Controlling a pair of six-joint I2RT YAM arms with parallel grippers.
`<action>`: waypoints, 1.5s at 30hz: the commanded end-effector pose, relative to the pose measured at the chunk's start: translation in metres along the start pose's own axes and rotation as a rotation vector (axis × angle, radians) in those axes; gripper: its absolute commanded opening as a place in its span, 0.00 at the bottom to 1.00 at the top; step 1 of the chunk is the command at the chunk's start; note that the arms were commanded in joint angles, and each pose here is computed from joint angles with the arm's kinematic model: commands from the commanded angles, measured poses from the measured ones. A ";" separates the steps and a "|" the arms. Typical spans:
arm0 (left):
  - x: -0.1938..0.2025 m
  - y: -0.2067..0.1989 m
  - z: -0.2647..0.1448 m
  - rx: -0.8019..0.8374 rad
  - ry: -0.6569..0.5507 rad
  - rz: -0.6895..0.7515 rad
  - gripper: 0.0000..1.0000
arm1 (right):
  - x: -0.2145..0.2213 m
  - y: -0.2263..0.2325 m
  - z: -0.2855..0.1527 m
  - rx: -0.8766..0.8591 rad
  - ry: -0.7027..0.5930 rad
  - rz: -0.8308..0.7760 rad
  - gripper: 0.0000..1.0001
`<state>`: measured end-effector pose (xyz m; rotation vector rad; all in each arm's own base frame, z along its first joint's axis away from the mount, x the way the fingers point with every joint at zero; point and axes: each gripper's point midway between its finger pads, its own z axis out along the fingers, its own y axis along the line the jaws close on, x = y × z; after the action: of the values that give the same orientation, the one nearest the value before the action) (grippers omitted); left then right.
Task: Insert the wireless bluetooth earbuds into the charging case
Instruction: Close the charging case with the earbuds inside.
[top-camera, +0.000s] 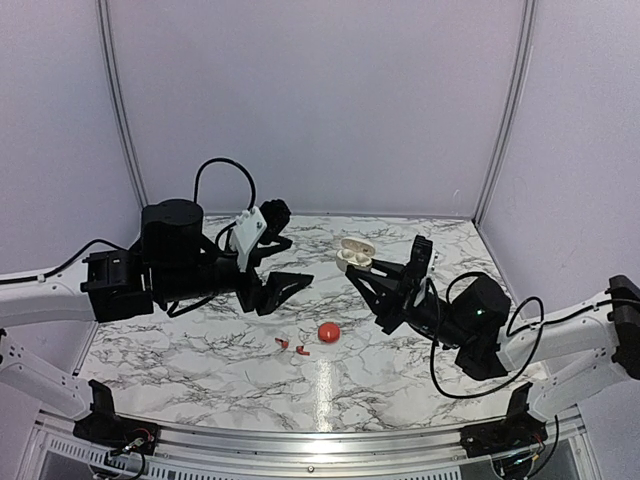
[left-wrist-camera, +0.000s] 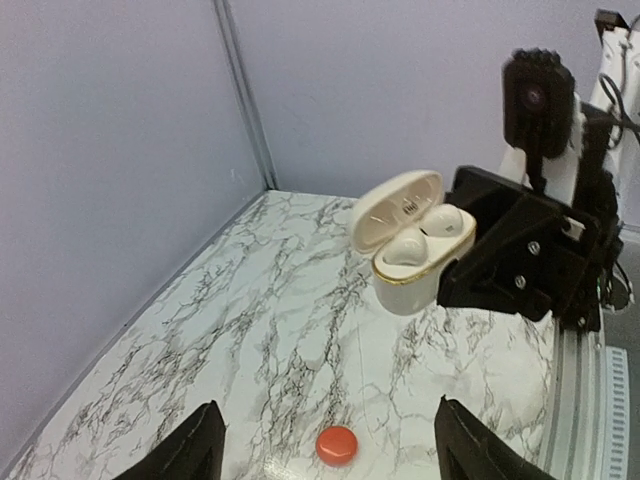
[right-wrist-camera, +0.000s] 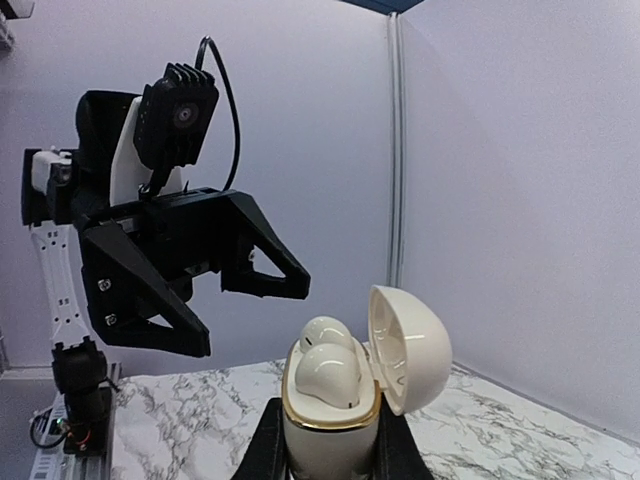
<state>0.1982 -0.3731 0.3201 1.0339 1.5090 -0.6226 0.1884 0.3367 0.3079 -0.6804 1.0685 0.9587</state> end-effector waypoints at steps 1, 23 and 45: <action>0.038 -0.033 -0.005 0.182 0.123 0.069 0.78 | 0.012 0.028 -0.008 -0.190 0.106 0.034 0.00; 0.015 -0.101 -0.002 0.423 0.045 0.178 0.92 | 0.034 0.044 -0.005 -0.303 0.245 0.137 0.00; 0.040 0.029 0.003 -0.199 0.015 -0.212 0.99 | 0.129 -0.083 -0.013 0.100 0.584 0.341 0.00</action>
<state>0.1894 -0.3767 0.2615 1.0667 1.6169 -0.5926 0.2510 0.3306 0.2045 -0.7865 1.6219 1.0647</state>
